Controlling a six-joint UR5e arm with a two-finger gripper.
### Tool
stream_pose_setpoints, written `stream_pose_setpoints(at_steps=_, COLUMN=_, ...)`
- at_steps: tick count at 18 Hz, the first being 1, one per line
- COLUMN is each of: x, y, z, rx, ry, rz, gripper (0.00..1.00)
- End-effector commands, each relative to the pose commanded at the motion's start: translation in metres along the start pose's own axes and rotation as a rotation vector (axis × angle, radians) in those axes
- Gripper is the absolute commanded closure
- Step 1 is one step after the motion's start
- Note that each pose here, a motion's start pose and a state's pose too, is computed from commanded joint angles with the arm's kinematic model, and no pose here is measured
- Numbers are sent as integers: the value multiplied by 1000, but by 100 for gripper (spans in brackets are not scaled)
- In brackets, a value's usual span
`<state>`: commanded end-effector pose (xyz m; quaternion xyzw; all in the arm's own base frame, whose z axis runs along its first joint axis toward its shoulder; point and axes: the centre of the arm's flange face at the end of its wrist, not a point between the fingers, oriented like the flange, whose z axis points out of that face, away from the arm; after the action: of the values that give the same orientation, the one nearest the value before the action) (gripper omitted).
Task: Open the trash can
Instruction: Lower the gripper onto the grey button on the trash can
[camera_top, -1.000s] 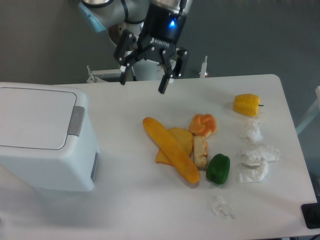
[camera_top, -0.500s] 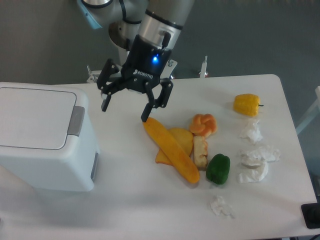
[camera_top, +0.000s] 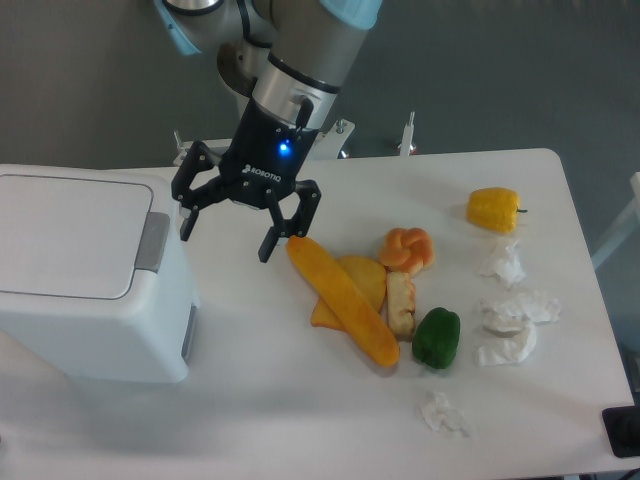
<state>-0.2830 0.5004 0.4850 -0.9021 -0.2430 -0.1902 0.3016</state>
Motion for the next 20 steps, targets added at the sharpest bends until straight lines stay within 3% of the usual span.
stream_pose_setpoints(at_steps=20, x=0, y=14, z=27, rx=-50, ry=19, rz=-2, gripper=0)
